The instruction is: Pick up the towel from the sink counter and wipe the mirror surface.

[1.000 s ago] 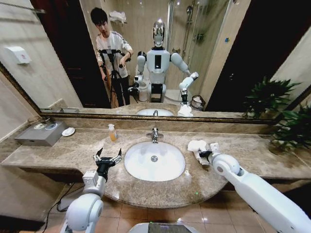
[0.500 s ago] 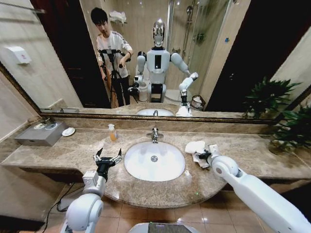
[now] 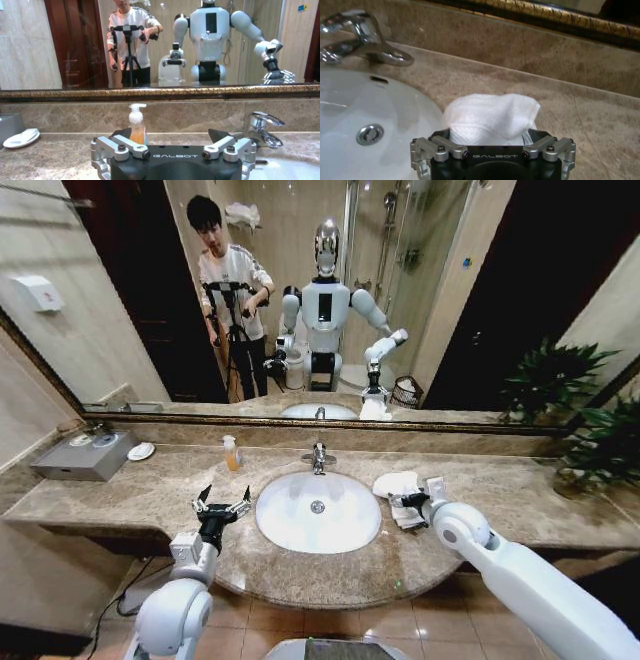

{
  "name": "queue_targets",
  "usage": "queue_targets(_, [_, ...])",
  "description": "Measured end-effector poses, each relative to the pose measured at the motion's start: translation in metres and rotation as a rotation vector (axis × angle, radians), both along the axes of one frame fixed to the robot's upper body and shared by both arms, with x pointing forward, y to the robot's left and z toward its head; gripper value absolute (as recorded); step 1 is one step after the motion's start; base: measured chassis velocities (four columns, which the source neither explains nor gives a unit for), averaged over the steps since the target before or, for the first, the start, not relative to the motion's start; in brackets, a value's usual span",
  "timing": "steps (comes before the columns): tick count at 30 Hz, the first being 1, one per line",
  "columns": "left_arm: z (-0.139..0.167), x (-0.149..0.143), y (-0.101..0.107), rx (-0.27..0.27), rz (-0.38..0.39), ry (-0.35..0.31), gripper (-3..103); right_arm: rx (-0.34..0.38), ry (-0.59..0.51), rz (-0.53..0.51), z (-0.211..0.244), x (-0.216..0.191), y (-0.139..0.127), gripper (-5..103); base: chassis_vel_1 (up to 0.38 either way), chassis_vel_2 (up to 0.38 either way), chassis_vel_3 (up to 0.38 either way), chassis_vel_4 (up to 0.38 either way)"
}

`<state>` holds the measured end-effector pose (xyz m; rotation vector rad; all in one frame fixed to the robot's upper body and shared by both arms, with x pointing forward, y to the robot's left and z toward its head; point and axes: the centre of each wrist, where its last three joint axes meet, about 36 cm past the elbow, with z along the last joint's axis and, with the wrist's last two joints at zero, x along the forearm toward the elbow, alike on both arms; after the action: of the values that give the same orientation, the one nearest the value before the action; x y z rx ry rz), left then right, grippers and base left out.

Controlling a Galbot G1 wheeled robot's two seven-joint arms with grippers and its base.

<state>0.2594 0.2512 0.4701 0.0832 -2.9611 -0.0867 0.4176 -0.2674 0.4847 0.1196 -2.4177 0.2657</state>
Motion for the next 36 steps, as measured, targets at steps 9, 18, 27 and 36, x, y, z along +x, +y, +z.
queue_targets(9, [0.000, 0.000, 0.000, 0.000, 0.000, 0.000, 100, 0.035, -0.123, 0.030, 0.016, -0.015, 0.022, 100, 0.000, 0.000, 0.000, 0.000])
queue_targets(18, [0.000, 0.000, 0.000, 0.000, 0.000, 0.000, 100, 0.052, -0.378, 0.064, 0.003, -0.041, 0.035, 100, 0.000, 0.000, 0.000, 0.000])
queue_targets(27, [0.000, 0.000, 0.000, 0.000, 0.000, 0.000, 100, 0.083, -0.529, 0.002, -0.009, -0.068, 0.038, 100, 0.000, 0.000, 0.000, 0.000])
queue_targets(36, [0.000, 0.000, 0.000, 0.000, 0.000, 0.000, 100, 0.163, -0.631, -0.036, -0.004, -0.095, 0.035, 100, 0.000, 0.000, 0.000, 0.000])
